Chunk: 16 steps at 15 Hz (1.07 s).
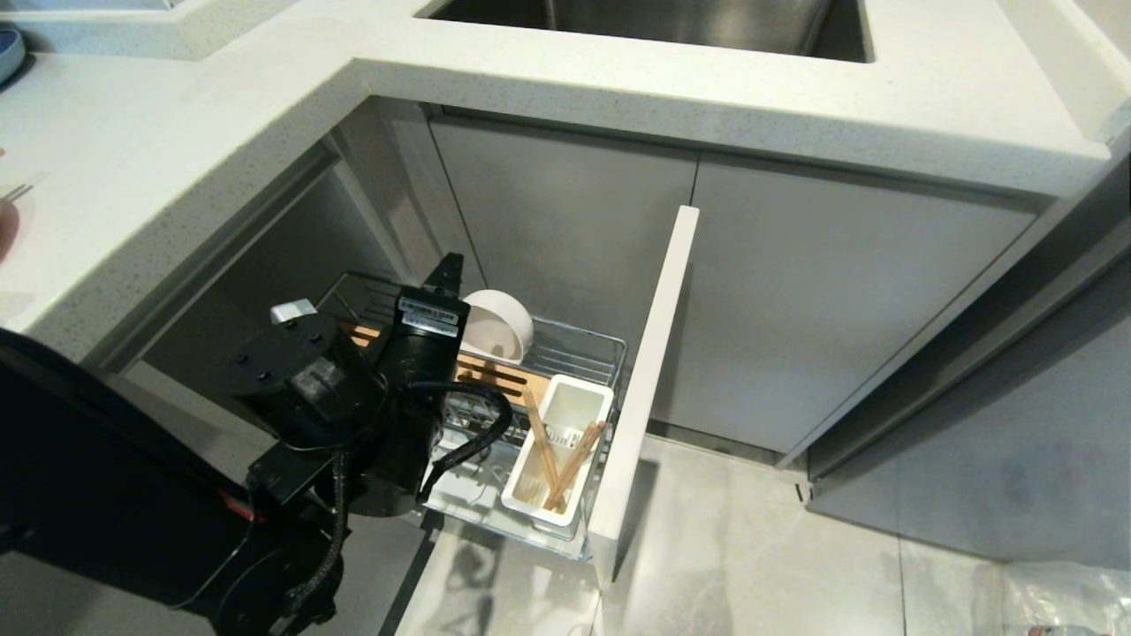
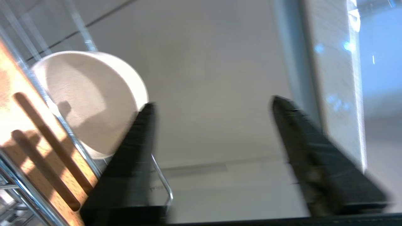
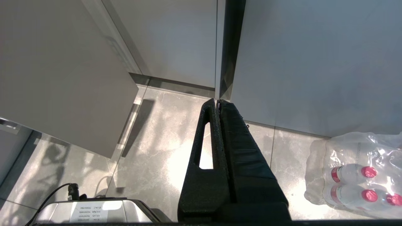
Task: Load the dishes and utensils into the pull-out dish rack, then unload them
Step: Pick up the bowl and place it in the cupboard
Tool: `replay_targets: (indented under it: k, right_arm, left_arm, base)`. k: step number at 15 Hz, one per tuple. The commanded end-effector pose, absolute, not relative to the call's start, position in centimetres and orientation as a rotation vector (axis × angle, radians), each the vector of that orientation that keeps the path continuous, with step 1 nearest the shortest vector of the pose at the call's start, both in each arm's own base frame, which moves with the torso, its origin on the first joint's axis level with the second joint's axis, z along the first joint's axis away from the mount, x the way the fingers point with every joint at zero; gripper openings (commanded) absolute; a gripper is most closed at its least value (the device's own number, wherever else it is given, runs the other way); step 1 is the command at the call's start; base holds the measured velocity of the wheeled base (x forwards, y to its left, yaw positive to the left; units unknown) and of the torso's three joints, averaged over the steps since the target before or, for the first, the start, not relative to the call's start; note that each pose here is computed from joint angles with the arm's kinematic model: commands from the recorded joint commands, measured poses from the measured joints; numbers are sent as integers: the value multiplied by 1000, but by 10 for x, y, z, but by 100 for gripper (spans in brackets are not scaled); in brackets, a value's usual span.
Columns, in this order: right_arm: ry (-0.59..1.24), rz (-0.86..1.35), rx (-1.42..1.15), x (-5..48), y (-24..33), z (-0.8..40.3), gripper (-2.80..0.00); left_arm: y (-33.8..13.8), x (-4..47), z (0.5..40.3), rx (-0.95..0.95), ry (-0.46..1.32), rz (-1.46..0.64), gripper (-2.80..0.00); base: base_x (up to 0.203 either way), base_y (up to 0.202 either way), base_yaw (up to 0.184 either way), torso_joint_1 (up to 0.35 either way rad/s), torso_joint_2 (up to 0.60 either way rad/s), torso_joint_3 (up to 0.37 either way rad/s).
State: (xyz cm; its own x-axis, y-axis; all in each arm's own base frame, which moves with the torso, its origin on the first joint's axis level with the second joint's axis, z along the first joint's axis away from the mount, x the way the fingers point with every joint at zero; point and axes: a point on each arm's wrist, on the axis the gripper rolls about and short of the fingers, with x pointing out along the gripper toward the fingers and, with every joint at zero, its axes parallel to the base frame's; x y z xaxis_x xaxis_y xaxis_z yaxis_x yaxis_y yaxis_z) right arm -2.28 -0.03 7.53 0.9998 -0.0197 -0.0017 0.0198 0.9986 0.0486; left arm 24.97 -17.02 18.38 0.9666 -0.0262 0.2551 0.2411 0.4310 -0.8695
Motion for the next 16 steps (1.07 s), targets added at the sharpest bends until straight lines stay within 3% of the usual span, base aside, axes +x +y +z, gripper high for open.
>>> replay_targets:
  k: [1, 5, 8, 16]
  right_arm:
    - [3, -20, 49, -23, 0, 75, -280]
    - [3, -20, 49, -23, 0, 75, -280]
    - [3, -20, 49, -23, 0, 75, -280]
    - [3, -20, 49, -23, 0, 75, -280]
  left_arm:
    - [-166, 240, 195, -1097, -242, -195, -280]
    - [-165, 227, 207, -926, -262, -253, -280]
    - [-165, 215, 226, -832, -287, -420, -280]
    - [-138, 185, 285, -446, -356, -510, -280]
  base:
    - [0, 0, 0, 0, 0, 0]
    - [0, 0, 0, 0, 0, 0]
    - [0, 0, 0, 0, 0, 0]
    - [0, 0, 0, 0, 0, 0]
